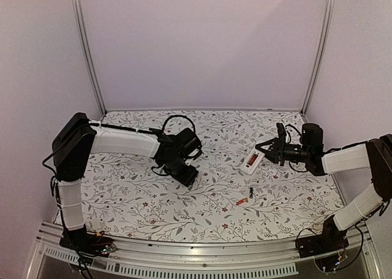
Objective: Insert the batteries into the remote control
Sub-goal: Place the battery cover at the center of the board, then pick up the battery from the center of the board.
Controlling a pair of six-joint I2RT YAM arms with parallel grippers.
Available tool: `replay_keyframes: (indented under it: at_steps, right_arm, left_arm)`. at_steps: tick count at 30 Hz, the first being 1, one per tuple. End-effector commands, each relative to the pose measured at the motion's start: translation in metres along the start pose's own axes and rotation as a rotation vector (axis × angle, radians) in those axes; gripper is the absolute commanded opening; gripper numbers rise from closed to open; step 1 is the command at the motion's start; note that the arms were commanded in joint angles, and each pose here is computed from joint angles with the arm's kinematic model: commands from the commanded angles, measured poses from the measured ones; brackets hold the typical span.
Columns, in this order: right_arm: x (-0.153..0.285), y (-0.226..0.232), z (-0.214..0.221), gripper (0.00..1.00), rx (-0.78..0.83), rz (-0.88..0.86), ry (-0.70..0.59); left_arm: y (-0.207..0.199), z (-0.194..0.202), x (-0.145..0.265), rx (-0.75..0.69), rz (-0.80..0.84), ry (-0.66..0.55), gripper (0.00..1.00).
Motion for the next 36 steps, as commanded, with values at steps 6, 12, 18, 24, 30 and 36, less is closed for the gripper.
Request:
replay_keyframes:
  at_steps: [6,12,18,24,30,36]
  right_arm:
    - [0.030,0.011,-0.003,0.00,0.035,-0.026,-0.039]
    - [0.051,-0.010,-0.005,0.00,-0.054,0.024,-0.085]
    - [0.063,-0.020,-0.001,0.00,-0.088,0.076,-0.100]
    - [0.070,-0.023,0.000,0.00,-0.092,0.100,-0.101]
    - [0.073,-0.022,0.000,0.00,-0.088,0.113,-0.092]
    - [0.072,-0.023,0.000,0.00,-0.087,0.121,-0.080]
  left_arm:
    - [-0.063,-0.021,0.070,-0.222,0.288,-0.318,0.65]
    - [-0.117,-0.014,0.056,-0.375,0.370,-0.305,0.54]
    - [-0.154,-0.012,0.043,-0.494,0.376,-0.272,0.47]
    - [-0.170,-0.013,0.025,-0.537,0.373,-0.234,0.44]
    - [-0.181,-0.017,0.014,-0.571,0.383,-0.202,0.40]
    - [-0.187,-0.016,0.000,-0.600,0.365,-0.171,0.38]
Point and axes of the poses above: each gripper's point midway between its finger pads, its own x axis back along the fingers, its own y axis along the line the jaws close on, z = x × y, the point moved 10 cm from there along x, back along the fingers, and after that the axes turned 3 degrees about x, right-handed, at the moved point
